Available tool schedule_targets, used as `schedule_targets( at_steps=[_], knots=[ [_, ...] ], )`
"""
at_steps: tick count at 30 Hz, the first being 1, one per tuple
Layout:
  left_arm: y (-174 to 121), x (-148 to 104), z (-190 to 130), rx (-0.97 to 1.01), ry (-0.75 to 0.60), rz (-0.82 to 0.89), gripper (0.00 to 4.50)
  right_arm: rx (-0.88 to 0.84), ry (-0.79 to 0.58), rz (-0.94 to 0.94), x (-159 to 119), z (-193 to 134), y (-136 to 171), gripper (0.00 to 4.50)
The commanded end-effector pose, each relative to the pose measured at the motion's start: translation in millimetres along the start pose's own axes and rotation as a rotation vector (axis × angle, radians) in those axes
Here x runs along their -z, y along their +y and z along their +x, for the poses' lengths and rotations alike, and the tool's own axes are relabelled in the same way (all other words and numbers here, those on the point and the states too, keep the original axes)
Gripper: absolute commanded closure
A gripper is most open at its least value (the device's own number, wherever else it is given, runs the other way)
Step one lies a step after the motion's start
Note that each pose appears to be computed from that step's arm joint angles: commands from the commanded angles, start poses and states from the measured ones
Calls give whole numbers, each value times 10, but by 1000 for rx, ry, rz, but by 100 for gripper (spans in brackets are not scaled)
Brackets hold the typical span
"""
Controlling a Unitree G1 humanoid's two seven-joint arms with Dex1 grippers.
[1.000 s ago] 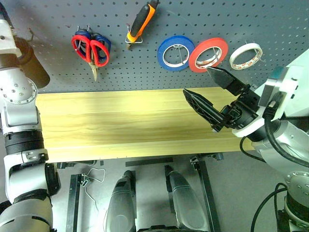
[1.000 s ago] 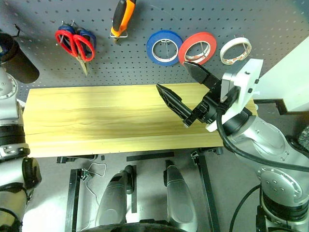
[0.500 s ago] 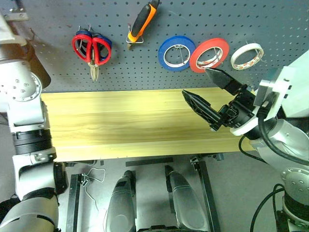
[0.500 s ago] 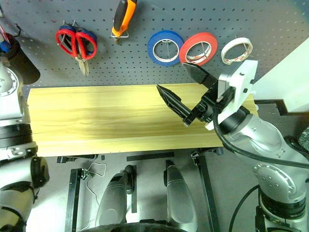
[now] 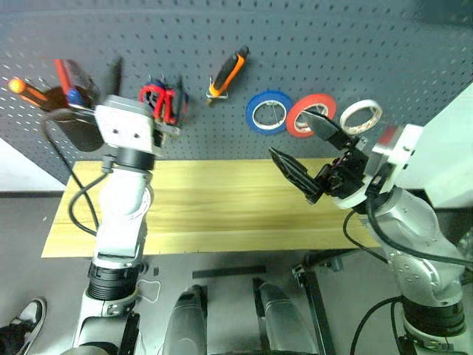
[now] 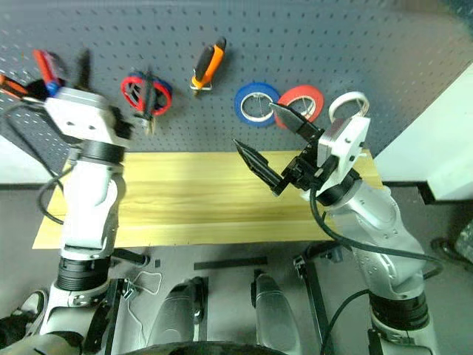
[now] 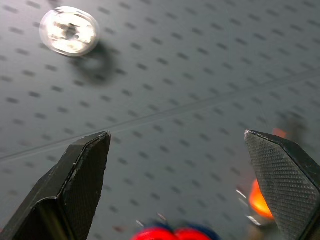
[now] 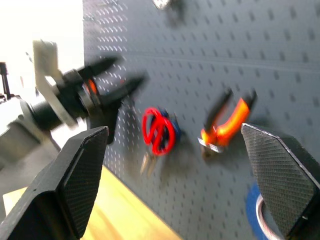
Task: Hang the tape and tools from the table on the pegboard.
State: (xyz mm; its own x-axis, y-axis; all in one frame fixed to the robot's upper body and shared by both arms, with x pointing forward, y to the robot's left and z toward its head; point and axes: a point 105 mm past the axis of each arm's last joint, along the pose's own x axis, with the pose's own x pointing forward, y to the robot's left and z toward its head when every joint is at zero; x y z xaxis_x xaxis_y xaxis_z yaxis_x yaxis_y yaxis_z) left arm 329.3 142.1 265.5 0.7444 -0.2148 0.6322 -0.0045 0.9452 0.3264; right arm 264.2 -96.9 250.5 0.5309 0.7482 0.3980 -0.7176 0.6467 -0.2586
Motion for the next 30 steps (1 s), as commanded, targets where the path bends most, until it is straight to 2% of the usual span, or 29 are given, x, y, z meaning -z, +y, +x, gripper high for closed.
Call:
schedule_targets(
  at_steps=[1,4,8,14,21,30],
  knots=[
    [-80,95,39,26,-15,-8,3,19,-41,-47,29,-3,-21,0],
    [-288,340,-11,108,66,-34,3,62,-25,-66,155,-84,-55,0],
    [-619,808,-220,286,260,-112,3,137,38,-76,397,-136,-143,0],
    [-962,1179,-519,481,437,-213,3,210,187,-32,814,-211,-226,0],
    [-1263,1381,-897,658,600,-426,3,240,229,79,1078,-294,-191,0],
    [-1321,1464,-1020,689,660,-448,3,241,280,153,1298,-366,-70,0]
  ],
)
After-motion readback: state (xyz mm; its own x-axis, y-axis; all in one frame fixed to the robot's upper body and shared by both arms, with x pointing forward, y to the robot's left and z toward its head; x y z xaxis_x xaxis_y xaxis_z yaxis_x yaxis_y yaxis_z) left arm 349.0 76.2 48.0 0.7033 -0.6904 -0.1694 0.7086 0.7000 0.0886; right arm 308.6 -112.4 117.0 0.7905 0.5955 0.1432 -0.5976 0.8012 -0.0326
